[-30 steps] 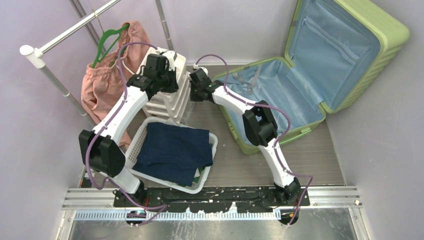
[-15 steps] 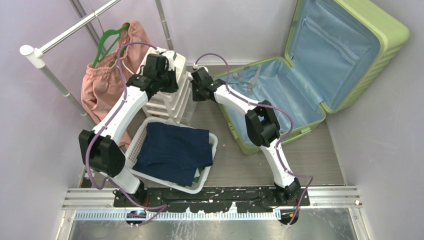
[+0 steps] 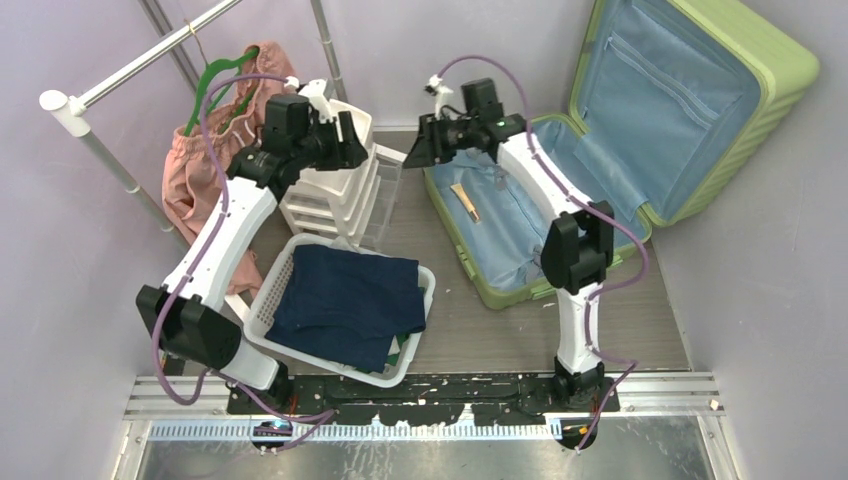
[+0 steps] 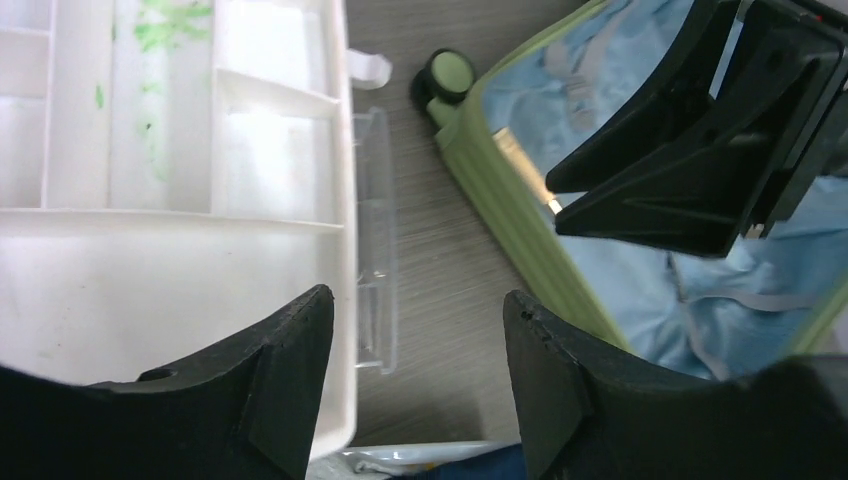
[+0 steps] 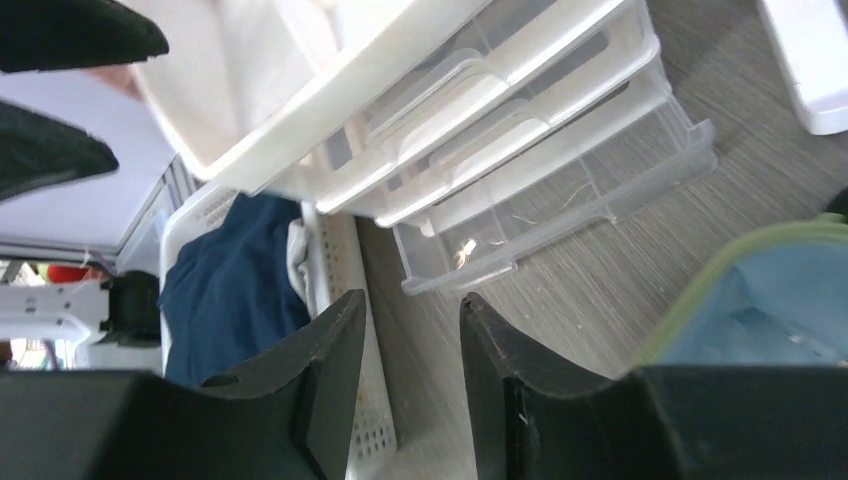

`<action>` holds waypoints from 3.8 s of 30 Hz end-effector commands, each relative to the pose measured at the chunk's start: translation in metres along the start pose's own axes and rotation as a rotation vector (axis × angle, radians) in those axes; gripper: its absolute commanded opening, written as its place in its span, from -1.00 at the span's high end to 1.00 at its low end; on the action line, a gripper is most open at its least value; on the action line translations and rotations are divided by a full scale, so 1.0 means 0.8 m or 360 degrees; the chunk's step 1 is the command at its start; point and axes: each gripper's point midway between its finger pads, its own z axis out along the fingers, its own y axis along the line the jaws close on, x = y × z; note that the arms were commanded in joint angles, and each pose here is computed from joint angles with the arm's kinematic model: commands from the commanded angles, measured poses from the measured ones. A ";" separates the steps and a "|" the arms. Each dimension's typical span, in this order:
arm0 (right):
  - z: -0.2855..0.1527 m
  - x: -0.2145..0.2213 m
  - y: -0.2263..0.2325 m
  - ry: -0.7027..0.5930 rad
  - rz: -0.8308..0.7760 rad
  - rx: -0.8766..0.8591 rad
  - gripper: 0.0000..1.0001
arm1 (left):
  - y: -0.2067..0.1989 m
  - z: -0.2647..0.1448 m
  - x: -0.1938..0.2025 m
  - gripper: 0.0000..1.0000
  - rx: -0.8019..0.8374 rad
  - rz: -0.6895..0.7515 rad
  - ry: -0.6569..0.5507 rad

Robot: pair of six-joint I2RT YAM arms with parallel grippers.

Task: Open, take out, and arrange the luggage
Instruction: Open the drawer in the storage box, then pick up the personal item from the luggage, then place the personal item in the drawer.

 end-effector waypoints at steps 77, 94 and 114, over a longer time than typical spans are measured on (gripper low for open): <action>-0.202 0.043 -0.014 -0.0169 0.0301 -0.0356 0.82 | -0.214 -0.045 -0.040 -0.23 0.1011 -0.0699 -0.0641; -0.192 0.046 0.022 -0.0128 0.0264 -0.0518 0.82 | -0.243 0.055 -0.006 -0.09 0.0820 -0.0884 -0.0451; -0.179 0.059 0.033 -0.0052 0.0181 -0.0487 0.81 | -0.259 0.097 0.028 0.37 0.0742 -0.0851 -0.0229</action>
